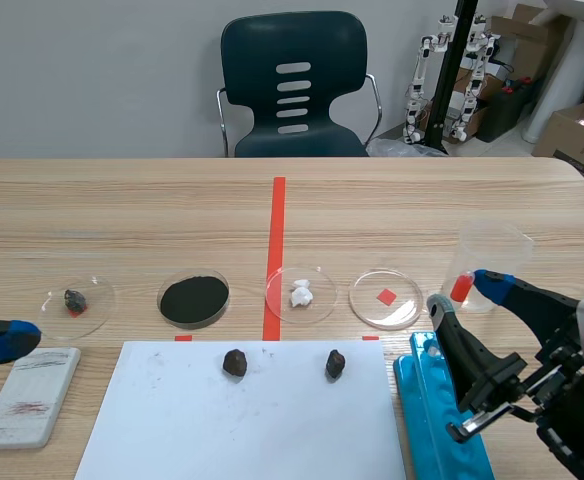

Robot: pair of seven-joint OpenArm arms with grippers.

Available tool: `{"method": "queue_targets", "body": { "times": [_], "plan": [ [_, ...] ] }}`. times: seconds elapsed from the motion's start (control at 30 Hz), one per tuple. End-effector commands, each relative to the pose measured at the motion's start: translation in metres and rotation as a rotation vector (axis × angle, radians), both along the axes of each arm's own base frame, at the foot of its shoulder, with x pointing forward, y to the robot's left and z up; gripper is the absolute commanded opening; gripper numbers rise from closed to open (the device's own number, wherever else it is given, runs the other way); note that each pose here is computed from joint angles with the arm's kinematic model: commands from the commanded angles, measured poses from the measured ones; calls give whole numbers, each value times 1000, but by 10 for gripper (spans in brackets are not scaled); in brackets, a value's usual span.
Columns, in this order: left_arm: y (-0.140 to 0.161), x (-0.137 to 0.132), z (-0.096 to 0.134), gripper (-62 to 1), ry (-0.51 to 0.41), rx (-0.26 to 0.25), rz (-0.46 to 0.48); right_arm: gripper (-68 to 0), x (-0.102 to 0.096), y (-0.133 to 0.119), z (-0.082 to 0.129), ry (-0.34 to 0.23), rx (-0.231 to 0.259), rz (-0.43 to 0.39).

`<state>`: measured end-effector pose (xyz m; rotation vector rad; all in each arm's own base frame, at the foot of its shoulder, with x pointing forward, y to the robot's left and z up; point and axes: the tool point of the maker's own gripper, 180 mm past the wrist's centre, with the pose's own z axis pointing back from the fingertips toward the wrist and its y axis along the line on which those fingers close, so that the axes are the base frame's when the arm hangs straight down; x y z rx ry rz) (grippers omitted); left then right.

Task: Pick up the dropper by the top with the right hand

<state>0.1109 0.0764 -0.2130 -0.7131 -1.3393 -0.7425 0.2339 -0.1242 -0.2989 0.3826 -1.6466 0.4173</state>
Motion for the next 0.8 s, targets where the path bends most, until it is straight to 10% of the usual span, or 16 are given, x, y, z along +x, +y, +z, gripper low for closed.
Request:
{"method": "queue_targets", "body": {
  "times": [0.0, 0.77],
  "plan": [
    [-2, -1, 5, 14, -2, -31, 7, -358, 6, -2, 14, -51, 9, 3],
    [-2, -1, 5, 14, -2, -31, 7, -599, 6, -2, 14, -50, 9, 3]
  ]
}}
